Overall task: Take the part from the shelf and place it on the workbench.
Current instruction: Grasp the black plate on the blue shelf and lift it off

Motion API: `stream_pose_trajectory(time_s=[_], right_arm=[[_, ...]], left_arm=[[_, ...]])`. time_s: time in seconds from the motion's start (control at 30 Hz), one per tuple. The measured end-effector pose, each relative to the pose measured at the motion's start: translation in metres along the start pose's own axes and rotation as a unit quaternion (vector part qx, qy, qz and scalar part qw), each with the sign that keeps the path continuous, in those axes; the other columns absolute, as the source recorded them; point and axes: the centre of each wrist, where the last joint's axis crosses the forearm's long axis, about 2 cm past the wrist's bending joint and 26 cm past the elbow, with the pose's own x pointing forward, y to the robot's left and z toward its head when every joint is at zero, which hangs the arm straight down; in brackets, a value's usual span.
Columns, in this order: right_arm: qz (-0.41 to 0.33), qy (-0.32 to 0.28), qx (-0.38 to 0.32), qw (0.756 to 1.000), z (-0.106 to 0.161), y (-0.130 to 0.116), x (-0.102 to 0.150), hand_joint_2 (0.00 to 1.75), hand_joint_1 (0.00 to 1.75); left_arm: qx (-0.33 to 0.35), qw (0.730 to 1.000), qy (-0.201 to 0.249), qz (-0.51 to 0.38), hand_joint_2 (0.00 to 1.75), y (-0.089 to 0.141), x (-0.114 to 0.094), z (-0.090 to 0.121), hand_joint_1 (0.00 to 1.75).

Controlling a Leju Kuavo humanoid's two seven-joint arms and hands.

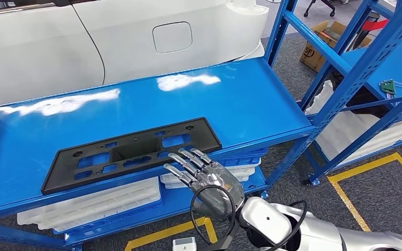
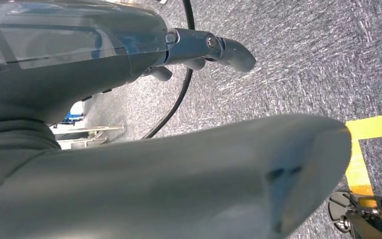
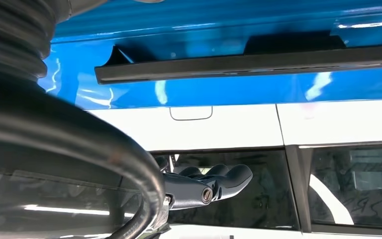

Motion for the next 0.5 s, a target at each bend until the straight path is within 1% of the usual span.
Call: stream_pose_trajectory(time_s=[0.23, 0.5], right_arm=[[-0.010, 0.001, -0.001, 1.000, -0.010, 0.001, 0.003, 1.75, 0.00], [-0.030, 0.004, -0.006, 1.000, -0.035, 0.008, 0.010, 1.75, 0.00]], left_arm=[[-0.001, 1.000, 0.000, 0.000, 0.00, -0.001, 0.000, 0.000, 0.00], [-0.005, 1.000, -0.001, -0.001, 0.00, -0.005, 0.001, 0.000, 0.00]])
